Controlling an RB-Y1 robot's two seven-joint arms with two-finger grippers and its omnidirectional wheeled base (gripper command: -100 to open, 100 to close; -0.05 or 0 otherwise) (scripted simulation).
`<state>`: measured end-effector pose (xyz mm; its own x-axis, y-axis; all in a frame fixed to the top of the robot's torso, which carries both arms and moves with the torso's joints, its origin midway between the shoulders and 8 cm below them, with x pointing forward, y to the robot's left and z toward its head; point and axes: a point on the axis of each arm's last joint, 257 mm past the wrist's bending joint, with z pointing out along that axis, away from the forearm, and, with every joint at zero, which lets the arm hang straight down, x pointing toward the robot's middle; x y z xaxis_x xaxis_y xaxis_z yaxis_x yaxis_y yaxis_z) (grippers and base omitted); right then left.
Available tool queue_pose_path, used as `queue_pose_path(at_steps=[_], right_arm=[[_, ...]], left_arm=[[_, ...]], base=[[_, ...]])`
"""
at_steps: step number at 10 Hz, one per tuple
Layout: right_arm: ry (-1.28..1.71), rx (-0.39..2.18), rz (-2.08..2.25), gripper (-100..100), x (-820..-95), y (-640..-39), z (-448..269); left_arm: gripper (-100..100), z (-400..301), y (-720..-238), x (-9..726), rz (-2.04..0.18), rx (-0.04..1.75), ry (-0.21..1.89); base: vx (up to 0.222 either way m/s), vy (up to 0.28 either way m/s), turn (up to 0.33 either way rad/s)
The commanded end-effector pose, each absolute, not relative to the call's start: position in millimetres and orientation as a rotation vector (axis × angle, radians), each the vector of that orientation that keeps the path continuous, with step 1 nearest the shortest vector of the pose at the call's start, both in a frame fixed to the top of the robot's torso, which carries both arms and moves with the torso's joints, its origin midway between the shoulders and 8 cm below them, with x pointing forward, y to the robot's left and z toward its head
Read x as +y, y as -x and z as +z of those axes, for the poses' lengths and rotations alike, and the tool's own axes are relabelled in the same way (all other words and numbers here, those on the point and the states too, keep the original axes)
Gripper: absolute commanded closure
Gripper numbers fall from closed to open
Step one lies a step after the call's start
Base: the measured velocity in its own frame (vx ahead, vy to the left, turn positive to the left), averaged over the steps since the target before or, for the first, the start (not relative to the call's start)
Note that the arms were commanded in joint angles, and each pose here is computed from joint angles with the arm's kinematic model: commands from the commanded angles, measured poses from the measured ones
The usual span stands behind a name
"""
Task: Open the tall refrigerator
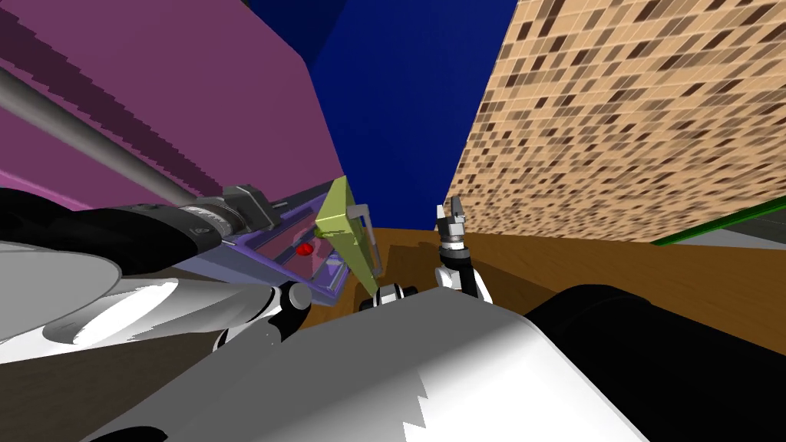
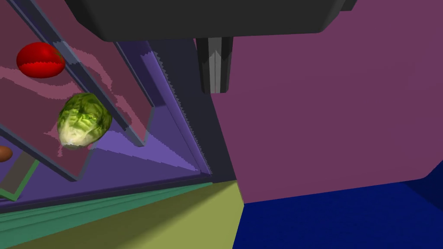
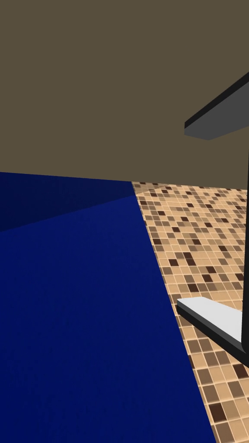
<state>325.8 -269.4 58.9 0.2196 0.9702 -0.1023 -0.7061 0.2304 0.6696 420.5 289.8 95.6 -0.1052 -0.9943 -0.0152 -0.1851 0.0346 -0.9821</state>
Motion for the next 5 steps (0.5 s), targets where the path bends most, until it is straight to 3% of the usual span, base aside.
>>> queue_pose_path(at_steps=[1,5], right_arm=[[-0.553,0.576,1.244,0,-269,-326,59],[-0.553,0.575,1.244,0,-269,-326,59]], left_arm=[[100,101,-416,312,-1.125,1.381,1.304],[100,109,-405,343,-1.063,1.301,1.339]], base=[[0.064,-0.348,0.104],[0.089,-0.329,0.080]])
